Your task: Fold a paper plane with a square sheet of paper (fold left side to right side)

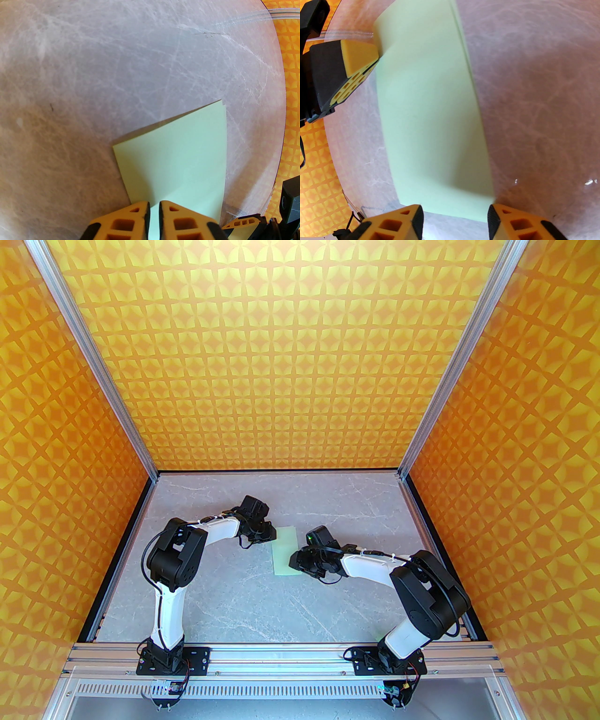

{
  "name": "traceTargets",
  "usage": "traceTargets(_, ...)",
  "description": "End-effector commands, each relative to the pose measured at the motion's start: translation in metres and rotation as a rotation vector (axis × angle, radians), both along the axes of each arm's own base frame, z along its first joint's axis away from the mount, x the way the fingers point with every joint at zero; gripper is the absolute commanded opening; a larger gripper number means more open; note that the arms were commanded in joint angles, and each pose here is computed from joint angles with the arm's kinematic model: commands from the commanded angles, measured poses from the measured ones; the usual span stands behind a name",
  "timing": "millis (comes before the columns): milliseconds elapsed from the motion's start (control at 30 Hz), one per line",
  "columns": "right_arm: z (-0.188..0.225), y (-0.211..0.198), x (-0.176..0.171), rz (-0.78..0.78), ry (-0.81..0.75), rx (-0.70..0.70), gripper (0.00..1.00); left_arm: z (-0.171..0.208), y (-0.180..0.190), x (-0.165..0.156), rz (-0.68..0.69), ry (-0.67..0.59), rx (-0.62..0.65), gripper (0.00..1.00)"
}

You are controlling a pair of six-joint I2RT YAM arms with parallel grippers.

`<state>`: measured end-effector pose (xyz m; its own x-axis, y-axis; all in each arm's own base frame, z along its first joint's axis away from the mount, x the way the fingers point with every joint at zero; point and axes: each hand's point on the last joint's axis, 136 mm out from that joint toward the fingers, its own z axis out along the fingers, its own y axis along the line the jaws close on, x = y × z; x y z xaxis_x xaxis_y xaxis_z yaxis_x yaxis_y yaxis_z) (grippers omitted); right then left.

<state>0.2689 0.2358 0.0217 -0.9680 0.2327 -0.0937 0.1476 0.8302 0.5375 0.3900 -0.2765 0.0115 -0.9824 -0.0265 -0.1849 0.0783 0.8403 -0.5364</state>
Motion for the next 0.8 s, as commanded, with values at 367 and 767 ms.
traceTargets(367,-0.006,-0.025,-0.013,-0.021,0.042,-0.122,0.50,-0.026,0.012,-0.027,0.006,0.085,0.068,0.18)
traceTargets(767,-0.001,0.000,-0.003,-0.007,0.020,0.005,0.50,-0.027,0.011,-0.028,0.008,0.087,0.059,0.18)
